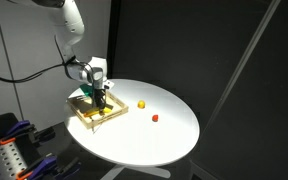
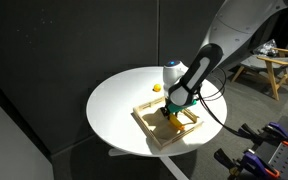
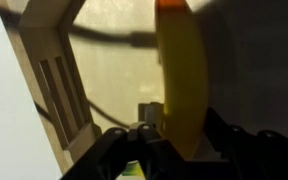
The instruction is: Remove the banana from the box
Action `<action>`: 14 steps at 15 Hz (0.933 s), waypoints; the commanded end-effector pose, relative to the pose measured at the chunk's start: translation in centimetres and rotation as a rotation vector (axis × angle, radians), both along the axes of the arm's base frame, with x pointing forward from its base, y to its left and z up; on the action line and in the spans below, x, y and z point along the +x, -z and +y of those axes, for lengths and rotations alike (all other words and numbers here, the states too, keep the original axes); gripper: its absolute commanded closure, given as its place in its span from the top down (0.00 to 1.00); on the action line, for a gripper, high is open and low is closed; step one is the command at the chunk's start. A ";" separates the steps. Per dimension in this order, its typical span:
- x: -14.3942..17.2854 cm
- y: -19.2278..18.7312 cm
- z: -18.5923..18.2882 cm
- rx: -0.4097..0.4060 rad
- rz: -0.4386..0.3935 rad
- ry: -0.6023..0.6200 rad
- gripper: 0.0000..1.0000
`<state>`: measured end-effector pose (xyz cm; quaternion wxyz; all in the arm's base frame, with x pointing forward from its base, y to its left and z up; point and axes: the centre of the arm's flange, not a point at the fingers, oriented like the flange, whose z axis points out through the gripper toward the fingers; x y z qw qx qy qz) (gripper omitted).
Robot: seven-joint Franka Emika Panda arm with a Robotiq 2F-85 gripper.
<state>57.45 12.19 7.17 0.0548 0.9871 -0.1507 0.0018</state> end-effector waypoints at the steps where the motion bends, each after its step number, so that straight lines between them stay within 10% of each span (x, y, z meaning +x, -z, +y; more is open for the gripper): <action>1: 0.4 -1.4 -0.1 -0.004 0.017 -0.031 0.23; 14: -0.1 -7.1 -0.1 -0.021 0.074 -0.161 0.16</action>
